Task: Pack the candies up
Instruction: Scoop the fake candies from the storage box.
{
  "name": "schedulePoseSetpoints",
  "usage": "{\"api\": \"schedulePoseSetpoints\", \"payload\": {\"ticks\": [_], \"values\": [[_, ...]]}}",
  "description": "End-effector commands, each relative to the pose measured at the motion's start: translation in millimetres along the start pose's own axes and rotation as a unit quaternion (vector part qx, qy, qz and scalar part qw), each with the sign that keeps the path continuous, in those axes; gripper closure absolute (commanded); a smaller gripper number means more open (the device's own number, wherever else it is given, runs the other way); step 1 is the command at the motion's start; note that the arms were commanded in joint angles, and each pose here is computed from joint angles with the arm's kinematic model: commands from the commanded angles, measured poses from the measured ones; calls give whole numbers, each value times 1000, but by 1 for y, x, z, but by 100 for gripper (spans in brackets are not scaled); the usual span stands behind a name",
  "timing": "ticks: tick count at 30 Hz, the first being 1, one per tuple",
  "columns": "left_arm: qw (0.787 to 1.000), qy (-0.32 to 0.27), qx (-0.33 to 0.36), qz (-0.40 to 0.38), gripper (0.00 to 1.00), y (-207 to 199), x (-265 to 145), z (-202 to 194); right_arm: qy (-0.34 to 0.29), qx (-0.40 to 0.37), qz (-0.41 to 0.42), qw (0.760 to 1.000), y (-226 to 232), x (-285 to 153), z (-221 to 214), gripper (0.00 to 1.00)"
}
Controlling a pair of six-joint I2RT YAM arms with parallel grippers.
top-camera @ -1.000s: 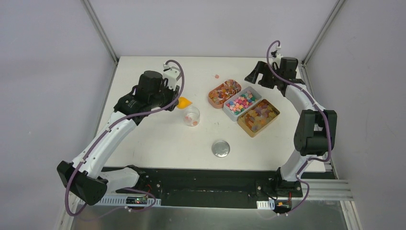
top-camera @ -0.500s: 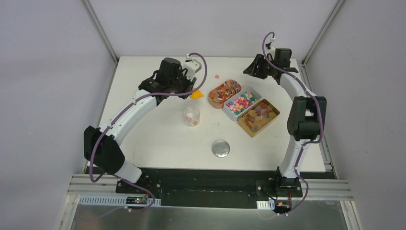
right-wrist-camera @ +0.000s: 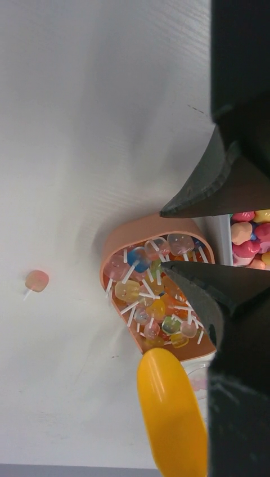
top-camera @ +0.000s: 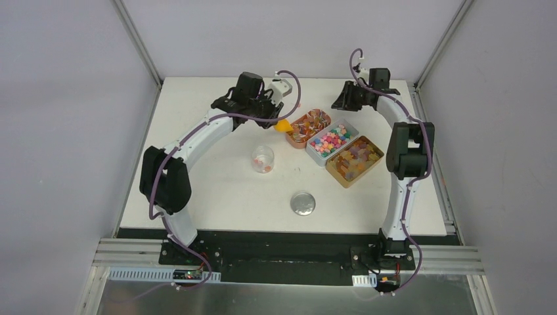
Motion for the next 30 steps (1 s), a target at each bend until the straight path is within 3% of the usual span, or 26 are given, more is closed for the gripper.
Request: {"api": "schedulePoseSetpoints", "payload": {"ticks": [1,19,30], "values": [[999,-44,23,-11,100,7,5,31,-20,-63,20,998,13,-8,23,64],[997,-26,43,-59,100,3,41,16,20,-82,57,995,5,14,-1,64],[991,-83,74,-75,100,-1,50,23,48,-62,71,994,0,36,-22,68]]}}
Point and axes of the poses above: each gripper's point midway between its finger pads, its own x axis out along the fingers, its own y axis along the line the jaws close on, z = x × y, the point moved 2 cm from there along -x, back along the fingers, and after that the axes turned 5 degrees about -x, right-handed, at the moved point
